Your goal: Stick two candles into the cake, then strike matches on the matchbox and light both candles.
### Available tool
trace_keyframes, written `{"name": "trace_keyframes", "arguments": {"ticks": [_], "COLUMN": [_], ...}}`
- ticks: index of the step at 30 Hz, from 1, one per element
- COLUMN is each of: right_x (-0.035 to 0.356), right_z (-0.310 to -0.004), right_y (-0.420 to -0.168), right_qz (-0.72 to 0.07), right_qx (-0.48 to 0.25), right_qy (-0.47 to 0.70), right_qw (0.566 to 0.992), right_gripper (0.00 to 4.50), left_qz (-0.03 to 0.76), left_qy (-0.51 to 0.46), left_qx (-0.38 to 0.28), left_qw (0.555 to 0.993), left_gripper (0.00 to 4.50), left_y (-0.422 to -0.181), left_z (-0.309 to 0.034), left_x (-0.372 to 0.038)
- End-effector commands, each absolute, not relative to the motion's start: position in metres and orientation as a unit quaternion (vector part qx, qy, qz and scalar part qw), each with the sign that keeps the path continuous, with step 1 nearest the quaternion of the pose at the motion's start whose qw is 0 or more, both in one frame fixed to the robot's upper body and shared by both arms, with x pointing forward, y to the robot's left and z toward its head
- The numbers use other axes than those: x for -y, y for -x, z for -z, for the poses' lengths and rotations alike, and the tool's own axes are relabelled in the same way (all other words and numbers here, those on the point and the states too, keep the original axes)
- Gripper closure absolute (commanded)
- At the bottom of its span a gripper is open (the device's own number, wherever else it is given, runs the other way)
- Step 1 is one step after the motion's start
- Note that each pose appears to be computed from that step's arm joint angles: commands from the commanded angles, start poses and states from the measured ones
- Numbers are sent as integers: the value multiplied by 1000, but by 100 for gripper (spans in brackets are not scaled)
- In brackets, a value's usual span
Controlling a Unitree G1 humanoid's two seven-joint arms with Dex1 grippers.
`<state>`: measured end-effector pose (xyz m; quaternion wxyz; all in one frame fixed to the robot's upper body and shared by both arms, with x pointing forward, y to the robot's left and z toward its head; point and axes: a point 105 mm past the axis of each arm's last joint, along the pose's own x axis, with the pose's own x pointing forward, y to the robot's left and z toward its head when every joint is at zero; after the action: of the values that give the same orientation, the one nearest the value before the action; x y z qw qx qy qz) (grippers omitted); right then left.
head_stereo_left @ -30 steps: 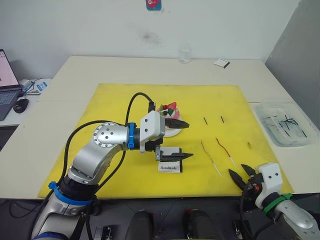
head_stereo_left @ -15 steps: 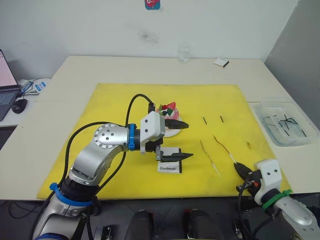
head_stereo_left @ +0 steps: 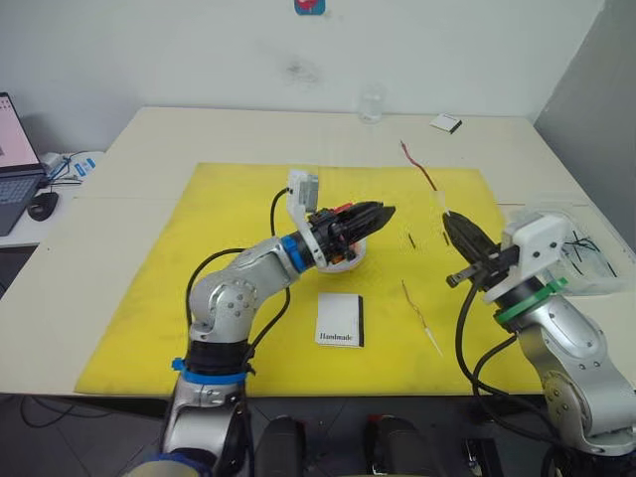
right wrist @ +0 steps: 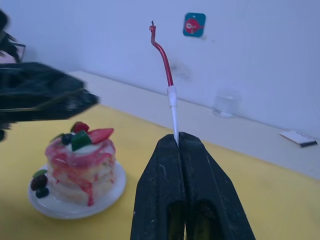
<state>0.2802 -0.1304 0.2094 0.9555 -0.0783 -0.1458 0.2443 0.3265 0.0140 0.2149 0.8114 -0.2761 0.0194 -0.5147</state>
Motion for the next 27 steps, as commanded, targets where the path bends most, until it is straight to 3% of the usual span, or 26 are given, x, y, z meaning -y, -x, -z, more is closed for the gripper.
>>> {"name": "trace_keyframes", "arguments": {"ticks": [1, 17, 20, 24, 27], "right_x": [120, 107, 106, 106, 103], "right_z": [-220, -226, -223, -220, -219], "right_y": [-275, -271, -271, -270, -270], "right_qz": [-260, -276, -279, -282, -282], "right_qx": [169, 178, 174, 169, 166], "right_qy": [85, 85, 81, 75, 78], "right_qw": [947, 941, 941, 942, 942], "right_gripper": [450, 450, 450, 450, 450], "left_qz": [523, 543, 544, 550, 552], "left_qy": [306, 349, 356, 360, 356], "left_qx": [-16, -6, 1, -1, -5], "left_qw": [795, 764, 760, 754, 754], "left_gripper": [254, 254, 311, 438, 448], "left_y": [-326, -324, -324, -321, -319], "left_z": [-227, -239, -242, -243, -241], "left_x": [-7, 7, 5, 4, 5]}}
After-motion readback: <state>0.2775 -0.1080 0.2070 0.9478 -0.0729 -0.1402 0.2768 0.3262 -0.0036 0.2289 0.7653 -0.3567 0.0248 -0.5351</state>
